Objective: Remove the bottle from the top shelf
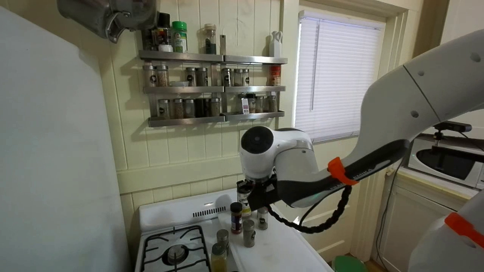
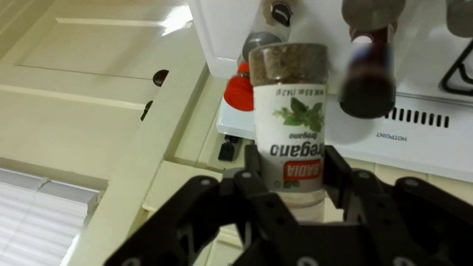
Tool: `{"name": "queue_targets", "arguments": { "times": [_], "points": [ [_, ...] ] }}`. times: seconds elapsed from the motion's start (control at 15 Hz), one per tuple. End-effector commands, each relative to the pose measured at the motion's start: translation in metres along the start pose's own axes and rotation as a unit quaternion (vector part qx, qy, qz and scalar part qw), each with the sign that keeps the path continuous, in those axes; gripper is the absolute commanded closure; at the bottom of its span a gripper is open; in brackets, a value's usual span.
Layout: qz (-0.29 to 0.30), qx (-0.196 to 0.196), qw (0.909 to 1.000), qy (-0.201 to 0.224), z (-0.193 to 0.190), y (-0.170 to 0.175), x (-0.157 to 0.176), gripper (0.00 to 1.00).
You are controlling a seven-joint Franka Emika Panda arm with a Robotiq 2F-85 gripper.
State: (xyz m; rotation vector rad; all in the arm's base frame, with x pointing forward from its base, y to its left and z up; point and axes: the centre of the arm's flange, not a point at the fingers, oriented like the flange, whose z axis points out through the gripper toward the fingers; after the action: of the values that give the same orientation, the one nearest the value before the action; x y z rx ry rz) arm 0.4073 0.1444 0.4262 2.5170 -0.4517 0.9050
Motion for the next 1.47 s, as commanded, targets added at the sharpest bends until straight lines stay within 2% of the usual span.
{"name": "queue_targets", "arguments": {
  "times": [0.0,0.27,0.33,0.53,0.87,1.0,1.13,1.2,1.4],
  "points": [
    [0.007,-0.002,1.0000,-0.004,0.009,0.002,-0.010,0.56],
    [0.016,-0.004,0.9998,-0.014,0.022,0.005,-0.027,0.56],
    [0.017,-0.004,0.9998,-0.014,0.022,0.004,-0.027,0.81],
    [0.009,-0.041,0.9989,0.020,0.038,-0.013,-0.047,0.81],
    [0.023,-0.054,0.9943,0.089,0.053,-0.039,-0.104,0.81],
    [0.052,-0.063,0.9895,0.119,0.062,-0.041,-0.127,0.81],
    [0.089,-0.066,0.9853,0.130,0.062,-0.034,-0.141,0.81],
    [0.055,-0.058,0.9911,0.106,0.040,-0.031,-0.109,0.56],
    [0.077,-0.061,0.9890,0.111,0.044,-0.028,-0.121,0.56]
  ]
}}
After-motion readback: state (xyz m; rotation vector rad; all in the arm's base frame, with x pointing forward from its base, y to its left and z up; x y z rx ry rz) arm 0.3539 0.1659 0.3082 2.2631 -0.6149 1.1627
